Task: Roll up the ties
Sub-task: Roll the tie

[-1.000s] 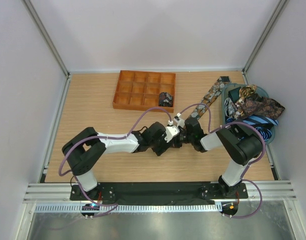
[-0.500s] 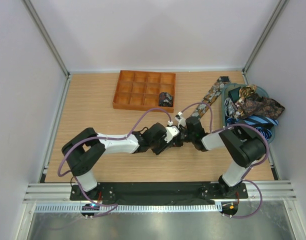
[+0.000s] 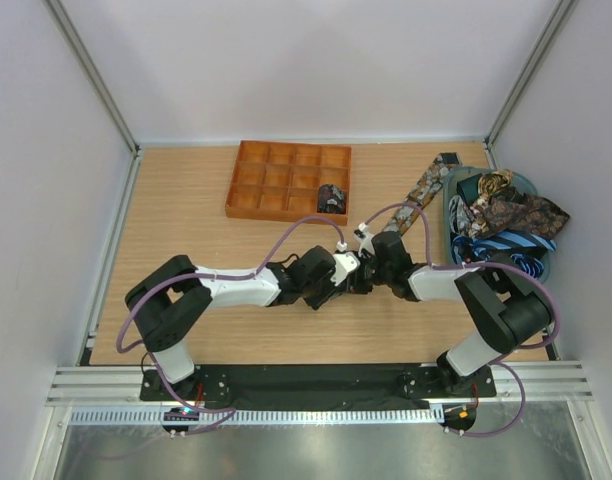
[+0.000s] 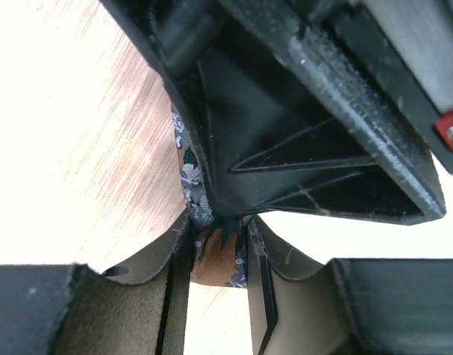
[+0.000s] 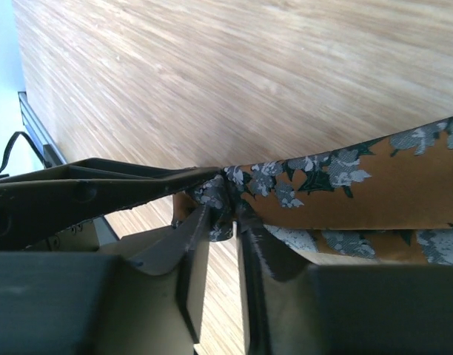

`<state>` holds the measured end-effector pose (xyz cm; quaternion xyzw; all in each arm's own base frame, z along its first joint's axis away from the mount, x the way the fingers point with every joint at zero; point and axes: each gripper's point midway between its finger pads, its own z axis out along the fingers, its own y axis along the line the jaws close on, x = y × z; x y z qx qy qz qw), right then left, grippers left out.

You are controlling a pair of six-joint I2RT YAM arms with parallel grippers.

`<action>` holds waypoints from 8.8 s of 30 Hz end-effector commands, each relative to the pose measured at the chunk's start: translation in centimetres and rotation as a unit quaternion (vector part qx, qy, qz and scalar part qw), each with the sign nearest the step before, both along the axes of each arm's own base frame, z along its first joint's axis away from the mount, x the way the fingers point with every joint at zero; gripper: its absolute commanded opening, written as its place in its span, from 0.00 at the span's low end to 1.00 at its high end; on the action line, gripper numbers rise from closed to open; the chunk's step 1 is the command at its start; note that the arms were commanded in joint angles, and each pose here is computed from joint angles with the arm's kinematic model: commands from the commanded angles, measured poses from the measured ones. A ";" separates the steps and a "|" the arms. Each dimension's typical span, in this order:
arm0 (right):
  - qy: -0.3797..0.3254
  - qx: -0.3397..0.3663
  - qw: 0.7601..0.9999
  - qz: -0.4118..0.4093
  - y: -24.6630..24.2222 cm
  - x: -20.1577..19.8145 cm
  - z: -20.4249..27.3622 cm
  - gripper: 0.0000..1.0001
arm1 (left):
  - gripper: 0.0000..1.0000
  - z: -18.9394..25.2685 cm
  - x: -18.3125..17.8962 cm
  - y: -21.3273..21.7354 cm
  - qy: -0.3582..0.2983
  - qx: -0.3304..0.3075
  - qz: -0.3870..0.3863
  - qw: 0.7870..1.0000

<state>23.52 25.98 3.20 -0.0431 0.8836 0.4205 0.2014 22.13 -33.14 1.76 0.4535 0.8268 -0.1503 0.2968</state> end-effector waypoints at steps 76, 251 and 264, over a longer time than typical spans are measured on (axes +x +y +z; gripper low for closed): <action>-0.481 -0.516 0.680 0.201 9.1 -6.9 6.9 0.62 | 0.26 -2.4 0.2 5.5 0.212 0.132 0.080 0.965; 0.021 0.006 0.990 0.140 3.0 2.4 -2.7 0.25 | 0.49 -1.4 3.6 2.0 0.018 -0.020 -0.023 0.999; 0.010 0.002 0.993 0.117 2.8 3.2 -1.5 0.47 | 0.27 -2.8 2.6 3.3 0.038 0.009 -0.017 0.999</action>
